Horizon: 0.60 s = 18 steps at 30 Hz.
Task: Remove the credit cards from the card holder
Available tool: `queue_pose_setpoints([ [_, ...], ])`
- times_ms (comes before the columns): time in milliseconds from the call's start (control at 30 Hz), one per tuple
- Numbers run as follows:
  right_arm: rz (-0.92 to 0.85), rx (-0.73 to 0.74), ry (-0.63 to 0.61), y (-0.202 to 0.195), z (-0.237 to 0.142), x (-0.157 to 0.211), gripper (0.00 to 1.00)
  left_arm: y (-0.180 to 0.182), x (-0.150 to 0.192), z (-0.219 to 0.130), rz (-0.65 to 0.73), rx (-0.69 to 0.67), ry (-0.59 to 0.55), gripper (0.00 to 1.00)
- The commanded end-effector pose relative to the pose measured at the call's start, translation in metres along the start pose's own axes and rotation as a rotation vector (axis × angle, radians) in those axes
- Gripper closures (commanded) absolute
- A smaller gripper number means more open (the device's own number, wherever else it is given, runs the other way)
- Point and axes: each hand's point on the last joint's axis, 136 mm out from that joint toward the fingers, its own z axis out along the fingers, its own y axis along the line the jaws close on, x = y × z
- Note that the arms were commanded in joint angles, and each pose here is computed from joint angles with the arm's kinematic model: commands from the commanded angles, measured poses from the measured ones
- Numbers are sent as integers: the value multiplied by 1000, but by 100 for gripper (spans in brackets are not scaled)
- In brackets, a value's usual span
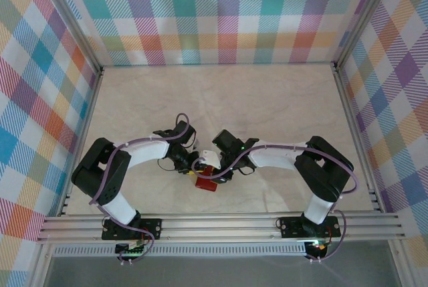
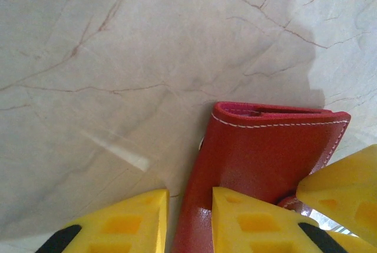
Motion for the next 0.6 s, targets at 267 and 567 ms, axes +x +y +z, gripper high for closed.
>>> queue_pose_setpoints([
  [267, -55, 37, -24, 8, 7, -3, 79, 26, 22, 15, -44, -96, 67, 79],
  [567, -28, 90, -167, 9, -10, -16, 84, 37, 28, 21, -74, -127, 89, 83],
])
